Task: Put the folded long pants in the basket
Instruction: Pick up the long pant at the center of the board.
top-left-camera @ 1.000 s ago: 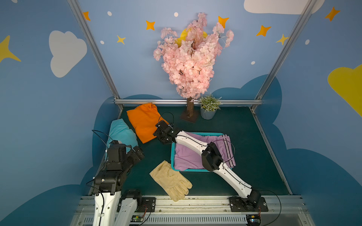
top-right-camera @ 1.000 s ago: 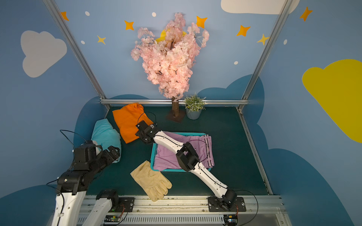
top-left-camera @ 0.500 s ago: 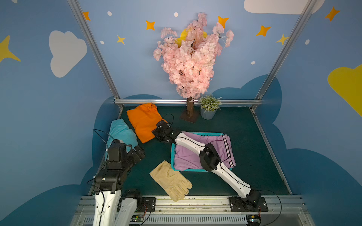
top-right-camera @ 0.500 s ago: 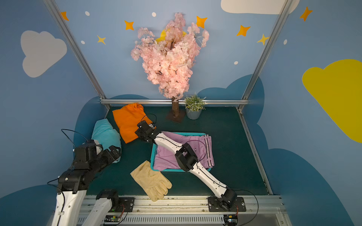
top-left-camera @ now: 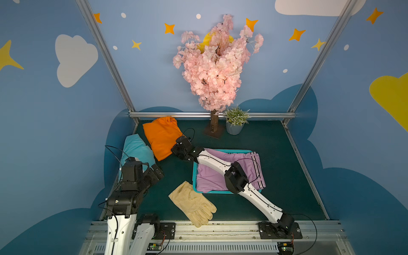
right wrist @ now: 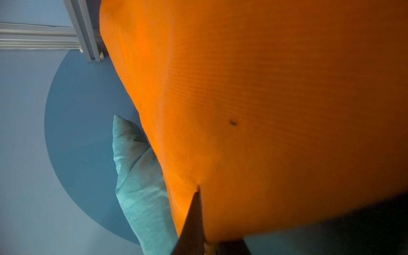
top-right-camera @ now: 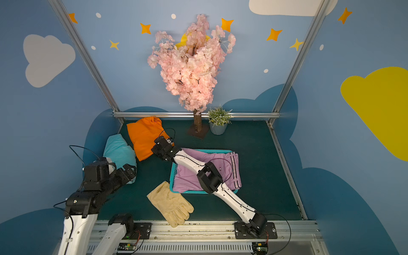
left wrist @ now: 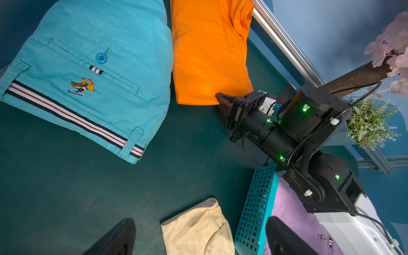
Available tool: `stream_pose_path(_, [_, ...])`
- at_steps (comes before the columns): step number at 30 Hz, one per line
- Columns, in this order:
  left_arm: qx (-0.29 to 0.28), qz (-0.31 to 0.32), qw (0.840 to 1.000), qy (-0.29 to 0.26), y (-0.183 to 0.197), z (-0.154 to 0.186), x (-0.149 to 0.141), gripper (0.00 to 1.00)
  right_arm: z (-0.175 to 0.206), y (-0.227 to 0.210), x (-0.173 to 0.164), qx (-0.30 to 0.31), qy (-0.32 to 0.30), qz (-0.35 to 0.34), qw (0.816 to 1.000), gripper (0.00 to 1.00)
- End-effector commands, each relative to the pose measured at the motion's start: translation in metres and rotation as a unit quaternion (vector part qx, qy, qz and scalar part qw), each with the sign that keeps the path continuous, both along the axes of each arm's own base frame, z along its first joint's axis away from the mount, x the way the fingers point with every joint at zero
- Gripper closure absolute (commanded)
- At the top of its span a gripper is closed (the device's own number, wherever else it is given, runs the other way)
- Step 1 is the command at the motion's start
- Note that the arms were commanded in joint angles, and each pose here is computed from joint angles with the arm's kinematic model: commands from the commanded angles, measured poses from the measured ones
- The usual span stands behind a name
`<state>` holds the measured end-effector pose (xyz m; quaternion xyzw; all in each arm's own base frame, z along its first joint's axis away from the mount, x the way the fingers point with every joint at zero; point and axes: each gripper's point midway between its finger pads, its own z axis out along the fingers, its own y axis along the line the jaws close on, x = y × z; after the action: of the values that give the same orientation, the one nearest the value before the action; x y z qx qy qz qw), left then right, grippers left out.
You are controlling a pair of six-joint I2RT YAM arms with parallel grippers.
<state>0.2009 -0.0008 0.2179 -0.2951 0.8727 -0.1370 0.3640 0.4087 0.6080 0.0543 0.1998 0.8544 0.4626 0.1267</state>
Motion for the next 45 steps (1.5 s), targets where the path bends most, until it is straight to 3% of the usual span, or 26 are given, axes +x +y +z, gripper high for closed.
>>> stream_pose_path(1, [0.001,-0.009,1.0,0.002,-0.002,-0.003,0.002,0.05,0.021,-0.014,-0.002,-0.008,0.002,0.041,0.999,1.0])
stream_pose_path(6, [-0.002,-0.015,1.0,0.006,-0.004,-0.006,0.004,0.05,0.024,-0.06,-0.04,-0.074,0.029,0.081,0.994,1.0])
stream_pose_path(13, [-0.042,-0.093,0.995,-0.004,-0.032,-0.003,0.028,0.05,0.014,-0.135,-0.083,-0.13,0.068,0.148,0.978,1.0])
stream_pose_path(18, [-0.068,-0.142,0.988,-0.004,-0.048,0.002,0.063,0.05,0.006,-0.207,-0.097,-0.165,0.095,0.193,0.962,1.0])
stream_pose_path(22, [-0.065,-0.186,0.98,0.029,-0.054,-0.004,0.098,0.05,0.0,-0.261,-0.105,-0.186,0.122,0.226,0.948,1.0])
stream_pose_path(26, [-0.072,-0.259,0.96,0.082,-0.068,-0.026,0.129,0.07,-0.006,-0.299,-0.111,-0.201,0.13,0.257,0.936,1.0])
stream_pose_path(27, [-0.078,-0.276,0.953,0.093,-0.073,-0.03,0.134,0.1,-0.007,-0.304,-0.113,-0.203,0.132,0.263,0.934,1.0])
stream_pose_path(34, [-0.173,-0.351,0.909,0.147,-0.128,-0.07,0.196,0.58,0.005,-0.319,-0.112,-0.221,0.103,0.283,0.928,1.0])
stream_pose_path(37, [-0.177,-0.376,0.891,0.18,-0.146,-0.096,0.22,0.7,0.009,-0.318,-0.113,-0.216,0.101,0.294,0.926,1.0])
stream_pose_path(41, [-0.197,-0.358,0.891,0.198,-0.145,-0.132,0.255,0.72,0.01,-0.316,-0.119,-0.21,0.101,0.306,0.923,1.0])
stream_pose_path(45, [-0.177,-0.344,0.9,0.202,-0.138,-0.162,0.29,0.7,0.01,-0.318,-0.124,-0.211,0.102,0.32,0.918,1.0])
